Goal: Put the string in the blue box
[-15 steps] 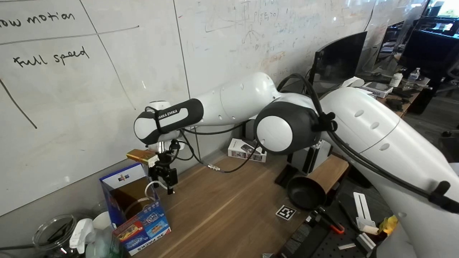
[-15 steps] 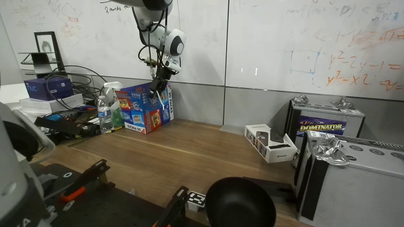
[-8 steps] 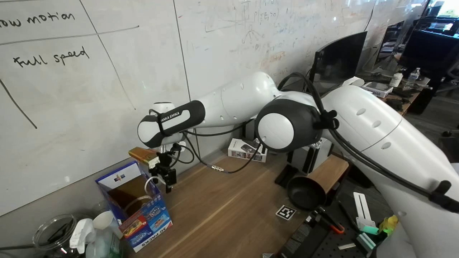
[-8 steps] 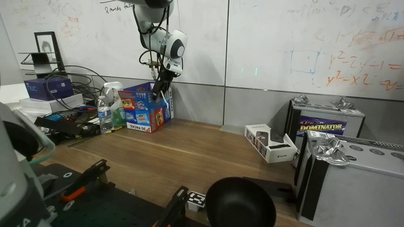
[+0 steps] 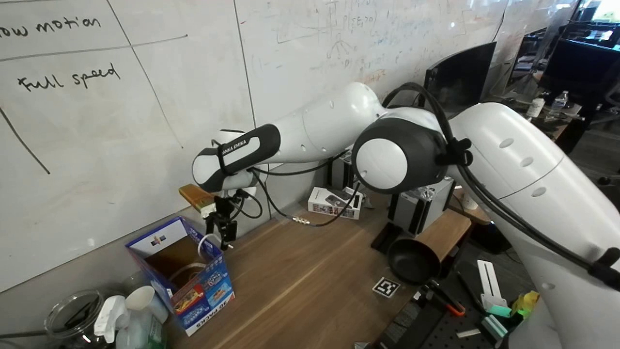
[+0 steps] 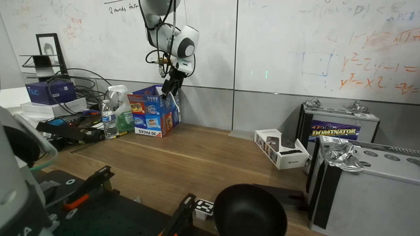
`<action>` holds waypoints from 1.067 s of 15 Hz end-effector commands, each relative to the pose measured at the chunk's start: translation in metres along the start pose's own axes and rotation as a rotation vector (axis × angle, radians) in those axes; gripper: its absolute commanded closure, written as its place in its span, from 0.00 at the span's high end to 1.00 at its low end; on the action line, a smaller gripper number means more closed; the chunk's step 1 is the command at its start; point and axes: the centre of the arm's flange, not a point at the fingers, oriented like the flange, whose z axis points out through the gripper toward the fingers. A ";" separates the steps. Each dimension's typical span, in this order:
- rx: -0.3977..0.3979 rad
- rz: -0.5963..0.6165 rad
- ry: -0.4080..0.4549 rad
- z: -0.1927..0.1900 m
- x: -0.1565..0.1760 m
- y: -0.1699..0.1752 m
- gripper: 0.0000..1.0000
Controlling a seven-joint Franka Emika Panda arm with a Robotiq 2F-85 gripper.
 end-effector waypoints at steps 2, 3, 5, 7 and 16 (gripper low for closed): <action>0.022 0.017 -0.030 -0.008 0.004 0.024 1.00; 0.020 0.019 -0.035 -0.006 0.004 0.025 1.00; 0.013 0.014 -0.046 -0.002 0.005 0.027 1.00; 0.010 0.011 -0.051 0.001 0.005 0.028 1.00; 0.009 -0.022 -0.038 0.010 0.009 0.031 0.60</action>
